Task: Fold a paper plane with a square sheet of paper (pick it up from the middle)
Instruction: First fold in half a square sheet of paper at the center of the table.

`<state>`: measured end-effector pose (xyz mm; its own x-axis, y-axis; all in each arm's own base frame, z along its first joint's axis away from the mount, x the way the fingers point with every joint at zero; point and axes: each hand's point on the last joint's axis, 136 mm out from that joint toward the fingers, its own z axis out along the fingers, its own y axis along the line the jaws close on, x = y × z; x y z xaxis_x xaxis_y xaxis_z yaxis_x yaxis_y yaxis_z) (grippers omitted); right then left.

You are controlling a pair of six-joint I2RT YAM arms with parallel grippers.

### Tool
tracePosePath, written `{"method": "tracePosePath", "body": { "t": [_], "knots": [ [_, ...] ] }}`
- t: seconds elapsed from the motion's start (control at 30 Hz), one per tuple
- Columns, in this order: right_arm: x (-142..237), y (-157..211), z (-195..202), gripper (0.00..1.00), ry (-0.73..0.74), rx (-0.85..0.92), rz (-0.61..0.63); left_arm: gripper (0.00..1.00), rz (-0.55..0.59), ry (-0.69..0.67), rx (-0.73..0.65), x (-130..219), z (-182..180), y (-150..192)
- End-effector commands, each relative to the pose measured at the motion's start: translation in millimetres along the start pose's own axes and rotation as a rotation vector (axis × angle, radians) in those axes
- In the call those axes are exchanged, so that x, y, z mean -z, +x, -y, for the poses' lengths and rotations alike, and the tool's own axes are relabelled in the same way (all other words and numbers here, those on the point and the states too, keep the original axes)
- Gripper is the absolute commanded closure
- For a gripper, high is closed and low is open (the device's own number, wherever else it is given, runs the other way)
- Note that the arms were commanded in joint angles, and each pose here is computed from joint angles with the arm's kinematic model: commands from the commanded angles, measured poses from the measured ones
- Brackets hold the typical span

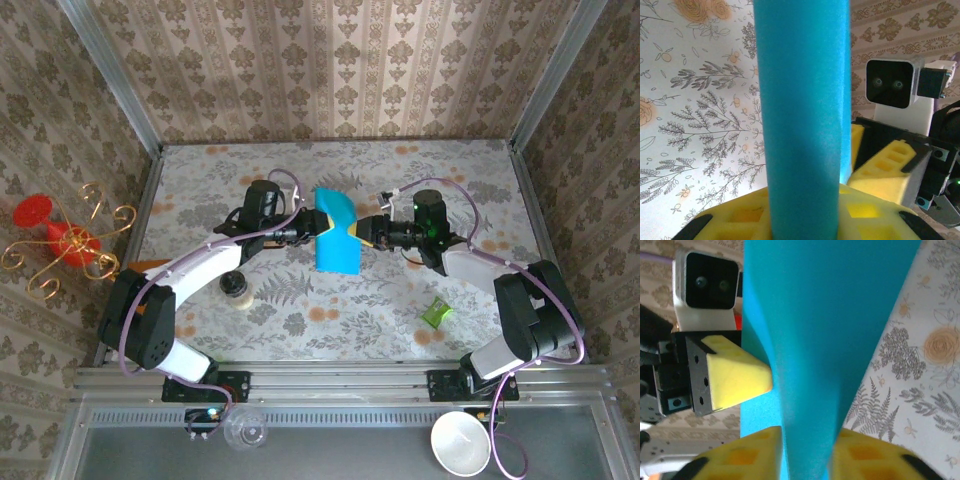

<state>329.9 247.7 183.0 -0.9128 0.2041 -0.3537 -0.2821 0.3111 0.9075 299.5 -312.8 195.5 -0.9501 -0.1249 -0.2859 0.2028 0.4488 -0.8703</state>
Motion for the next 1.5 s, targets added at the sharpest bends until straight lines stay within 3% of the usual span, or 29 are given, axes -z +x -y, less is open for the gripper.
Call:
{"method": "tracePosePath", "body": {
  "t": [0.0,0.13,0.23,0.53,0.83,1.2,1.3,1.47],
  "knots": [
    [3.6,2.6,-5.8,0.80,-0.007,0.010,0.005,0.72,-0.006,0.000,0.025,-3.2,-8.2,0.4],
    [7.3,-0.9,-1.0,0.89,0.035,0.004,0.040,0.70,0.000,-0.012,0.035,-3.0,-12.1,0.1],
    [9.9,-4.5,-1.8,0.90,0.048,-0.002,0.051,0.66,0.008,-0.020,0.043,-2.2,-15.4,-0.4],
    [6.2,1.3,5.3,0.73,0.053,-0.067,0.016,0.67,0.020,0.000,0.036,1.7,-14.1,-0.3],
    [-5.7,6.2,1.4,0.75,0.006,-0.087,0.004,0.67,0.018,0.025,0.028,2.9,-9.1,-1.7],
    [-1.7,-1.4,-0.3,0.90,0.021,-0.081,0.052,0.64,0.036,0.010,0.042,8.1,-16.1,-2.9],
    [7.6,-4.9,1.1,0.94,0.060,-0.072,0.073,0.57,0.053,-0.008,0.050,14.1,-22.3,-4.8],
    [34.0,-8.9,4.4,0.99,0.192,-0.053,0.087,0.25,0.108,-0.096,0.057,32.6,-40.7,-10.0]
  ]
}}
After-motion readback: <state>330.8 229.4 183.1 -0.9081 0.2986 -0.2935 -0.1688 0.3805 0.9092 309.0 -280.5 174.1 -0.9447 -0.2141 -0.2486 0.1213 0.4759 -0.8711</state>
